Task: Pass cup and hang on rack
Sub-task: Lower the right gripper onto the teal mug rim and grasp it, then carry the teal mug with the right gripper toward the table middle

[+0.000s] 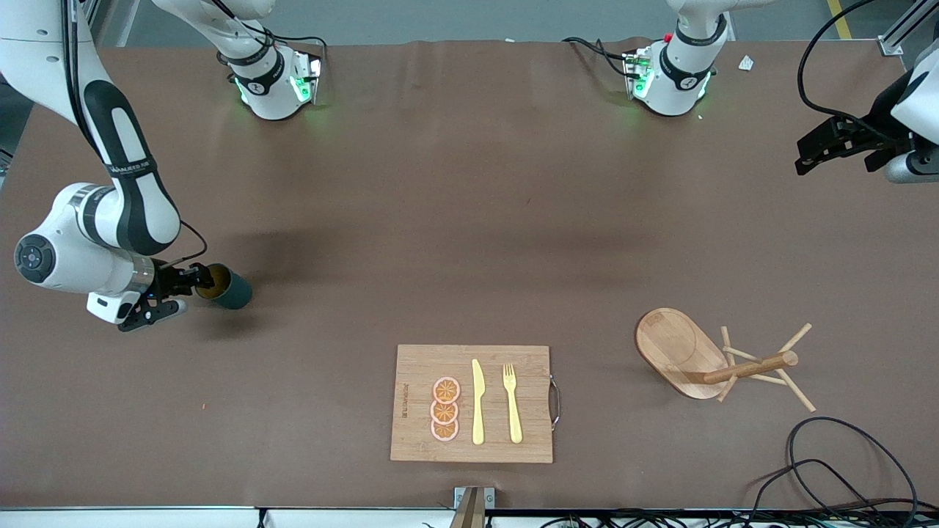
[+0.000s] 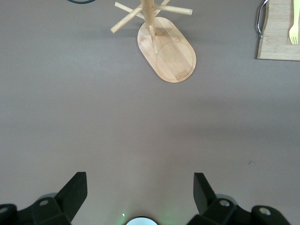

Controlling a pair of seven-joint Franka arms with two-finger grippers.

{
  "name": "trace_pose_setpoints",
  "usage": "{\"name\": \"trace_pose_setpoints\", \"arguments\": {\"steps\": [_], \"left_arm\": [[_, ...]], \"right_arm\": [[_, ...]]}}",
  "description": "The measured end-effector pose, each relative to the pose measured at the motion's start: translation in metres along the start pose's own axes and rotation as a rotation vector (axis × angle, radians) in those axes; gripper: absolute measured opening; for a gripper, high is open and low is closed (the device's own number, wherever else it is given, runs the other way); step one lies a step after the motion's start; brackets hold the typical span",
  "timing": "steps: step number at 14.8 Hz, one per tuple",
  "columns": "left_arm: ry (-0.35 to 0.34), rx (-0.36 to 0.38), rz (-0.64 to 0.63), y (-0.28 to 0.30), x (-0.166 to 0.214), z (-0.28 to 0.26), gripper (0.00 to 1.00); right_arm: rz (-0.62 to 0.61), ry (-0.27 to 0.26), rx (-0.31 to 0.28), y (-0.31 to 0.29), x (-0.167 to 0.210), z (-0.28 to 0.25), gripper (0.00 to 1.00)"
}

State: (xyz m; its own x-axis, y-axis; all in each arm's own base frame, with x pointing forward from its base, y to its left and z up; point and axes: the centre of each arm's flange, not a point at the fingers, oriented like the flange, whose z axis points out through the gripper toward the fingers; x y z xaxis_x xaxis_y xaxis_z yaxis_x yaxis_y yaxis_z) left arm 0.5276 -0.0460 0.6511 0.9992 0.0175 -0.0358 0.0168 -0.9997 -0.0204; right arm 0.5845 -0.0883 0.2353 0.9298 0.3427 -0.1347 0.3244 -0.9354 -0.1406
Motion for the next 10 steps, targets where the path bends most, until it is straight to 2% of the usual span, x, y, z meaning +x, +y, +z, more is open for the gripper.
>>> {"name": "trace_pose_setpoints", "arguments": {"steps": [1,4,10], "left_arm": [[0.0,0.0,0.001,0.0,0.0,0.0,1.0],[0.0,0.0,0.001,0.001,0.0,0.0,1.0],[0.005,-0.001,0.001,0.001,0.001,0.0,1.0]], "right_arm": [[-0.002,0.0,0.0,-0.001,0.0,0.001,0.32],[-0.015,0.005,-0.001,-0.006,0.004,0.001,0.04],[-0.002,0.026,-0.009,-0.022,0.012,-0.019,0.04]]}}
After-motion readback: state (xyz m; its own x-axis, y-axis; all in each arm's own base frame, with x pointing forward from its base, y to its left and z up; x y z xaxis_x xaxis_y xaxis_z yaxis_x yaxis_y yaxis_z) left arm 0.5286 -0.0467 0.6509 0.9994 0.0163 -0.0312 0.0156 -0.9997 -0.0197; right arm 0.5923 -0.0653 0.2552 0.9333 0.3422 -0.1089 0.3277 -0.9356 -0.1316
